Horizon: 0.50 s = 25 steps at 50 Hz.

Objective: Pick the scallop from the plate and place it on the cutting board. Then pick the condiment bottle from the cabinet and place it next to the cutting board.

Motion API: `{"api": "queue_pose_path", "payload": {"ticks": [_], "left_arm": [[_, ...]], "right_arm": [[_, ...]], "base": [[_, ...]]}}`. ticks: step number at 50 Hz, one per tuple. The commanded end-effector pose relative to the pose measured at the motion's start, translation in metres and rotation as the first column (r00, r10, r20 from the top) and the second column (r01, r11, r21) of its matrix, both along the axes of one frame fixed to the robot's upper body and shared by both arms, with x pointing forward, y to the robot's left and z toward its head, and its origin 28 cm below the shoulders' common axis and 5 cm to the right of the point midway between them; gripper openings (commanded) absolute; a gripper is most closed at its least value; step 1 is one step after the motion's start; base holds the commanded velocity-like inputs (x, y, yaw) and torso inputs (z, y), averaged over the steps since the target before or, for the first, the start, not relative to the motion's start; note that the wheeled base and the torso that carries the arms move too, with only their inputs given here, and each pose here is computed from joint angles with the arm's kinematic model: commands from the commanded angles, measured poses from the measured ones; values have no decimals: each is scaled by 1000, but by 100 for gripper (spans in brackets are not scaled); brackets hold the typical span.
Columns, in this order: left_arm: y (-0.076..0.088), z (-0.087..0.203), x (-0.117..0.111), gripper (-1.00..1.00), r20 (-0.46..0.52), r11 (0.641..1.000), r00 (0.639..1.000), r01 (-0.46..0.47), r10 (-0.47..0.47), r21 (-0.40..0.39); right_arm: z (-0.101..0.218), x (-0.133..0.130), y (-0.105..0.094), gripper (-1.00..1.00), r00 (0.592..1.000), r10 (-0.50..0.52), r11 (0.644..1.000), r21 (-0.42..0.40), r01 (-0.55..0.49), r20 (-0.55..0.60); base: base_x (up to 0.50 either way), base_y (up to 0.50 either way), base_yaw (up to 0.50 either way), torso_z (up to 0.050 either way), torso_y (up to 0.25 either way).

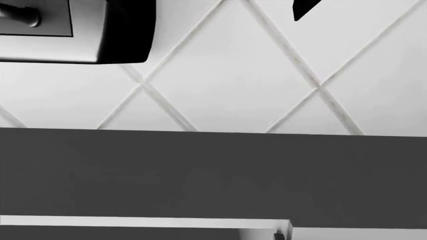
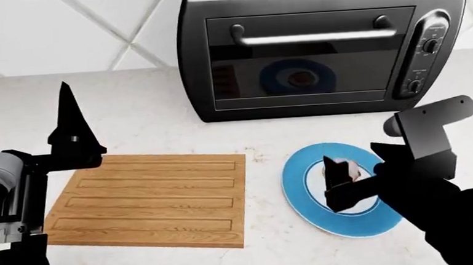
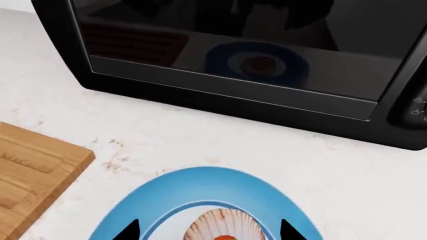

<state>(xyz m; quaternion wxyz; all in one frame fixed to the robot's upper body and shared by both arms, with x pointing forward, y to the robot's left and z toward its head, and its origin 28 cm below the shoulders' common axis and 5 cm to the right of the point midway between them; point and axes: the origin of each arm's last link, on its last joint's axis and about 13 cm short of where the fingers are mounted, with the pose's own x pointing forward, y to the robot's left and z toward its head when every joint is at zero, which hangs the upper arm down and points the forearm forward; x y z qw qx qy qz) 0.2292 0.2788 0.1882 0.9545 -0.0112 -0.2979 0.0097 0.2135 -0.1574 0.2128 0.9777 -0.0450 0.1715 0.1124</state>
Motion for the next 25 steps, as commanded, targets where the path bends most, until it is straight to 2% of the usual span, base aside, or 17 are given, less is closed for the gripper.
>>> {"api": "queue_pose_path", "payload": {"ticks": [1, 25], "left_arm": [[0, -1, -1, 100, 0, 1000, 1000, -1, 1, 4], [-2, -1, 0, 100, -4, 1000, 1000, 6, -5, 8]], "right_arm": [[-7, 2, -1, 100, 1000, -2, 1000, -14, 2, -22], [-17, 12, -3, 100, 999, -14, 999, -30, 12, -42]], "base": [[0, 0, 0, 0, 0], [0, 0, 0, 0, 0]]}}
